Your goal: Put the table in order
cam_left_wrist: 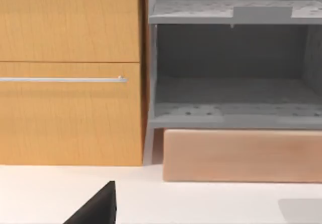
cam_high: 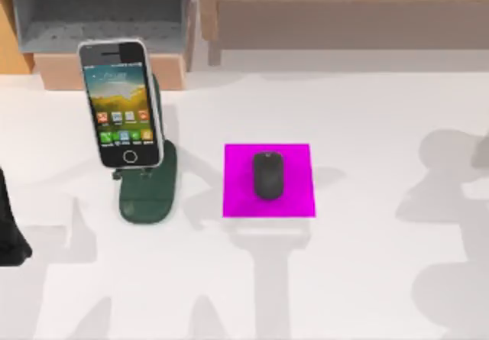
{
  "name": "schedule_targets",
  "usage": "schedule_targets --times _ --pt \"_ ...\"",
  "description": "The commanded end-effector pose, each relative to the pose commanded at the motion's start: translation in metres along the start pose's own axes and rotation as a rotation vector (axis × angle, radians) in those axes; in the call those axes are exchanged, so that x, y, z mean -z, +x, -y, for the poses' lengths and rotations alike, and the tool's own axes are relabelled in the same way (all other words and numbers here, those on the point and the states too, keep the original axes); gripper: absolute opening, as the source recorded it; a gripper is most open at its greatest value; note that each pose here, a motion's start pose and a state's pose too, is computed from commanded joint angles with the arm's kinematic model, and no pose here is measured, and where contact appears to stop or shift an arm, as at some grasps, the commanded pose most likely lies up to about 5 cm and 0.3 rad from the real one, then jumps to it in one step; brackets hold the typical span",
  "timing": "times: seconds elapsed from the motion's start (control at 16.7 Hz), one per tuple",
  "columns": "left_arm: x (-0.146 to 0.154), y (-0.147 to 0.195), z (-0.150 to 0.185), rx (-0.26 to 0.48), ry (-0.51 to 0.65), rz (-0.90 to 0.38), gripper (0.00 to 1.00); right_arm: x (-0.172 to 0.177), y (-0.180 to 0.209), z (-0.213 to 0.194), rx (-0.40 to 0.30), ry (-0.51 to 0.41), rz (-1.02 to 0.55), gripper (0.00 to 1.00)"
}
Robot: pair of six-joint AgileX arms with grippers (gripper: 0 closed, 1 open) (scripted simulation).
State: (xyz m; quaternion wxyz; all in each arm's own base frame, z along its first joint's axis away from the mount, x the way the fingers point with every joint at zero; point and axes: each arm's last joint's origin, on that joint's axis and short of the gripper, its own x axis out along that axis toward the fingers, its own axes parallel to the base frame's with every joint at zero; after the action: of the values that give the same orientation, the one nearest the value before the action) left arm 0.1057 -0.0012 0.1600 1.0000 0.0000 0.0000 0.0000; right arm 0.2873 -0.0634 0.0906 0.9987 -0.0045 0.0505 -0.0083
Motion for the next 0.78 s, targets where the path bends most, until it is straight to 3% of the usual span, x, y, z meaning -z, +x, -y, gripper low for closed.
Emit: schedule_targets --times 0.12,0.18,0.78 --pt "0.0 0.0 0.0 0.0 0.0 0.0 1.0 0.0 0.0 0.0 0.0 0.0 0.0 0.02" --pt "0.0 0.0 0.0 0.0 0.0 0.0 1.0 0.0 0.0 0.0 0.0 0.0 0.0 0.0" --pt "0.0 0.0 0.0 0.0 0.0 0.0 1.0 -0.0021 -0.0005 0.0003 0.001 0.002 -0.001 0.0"
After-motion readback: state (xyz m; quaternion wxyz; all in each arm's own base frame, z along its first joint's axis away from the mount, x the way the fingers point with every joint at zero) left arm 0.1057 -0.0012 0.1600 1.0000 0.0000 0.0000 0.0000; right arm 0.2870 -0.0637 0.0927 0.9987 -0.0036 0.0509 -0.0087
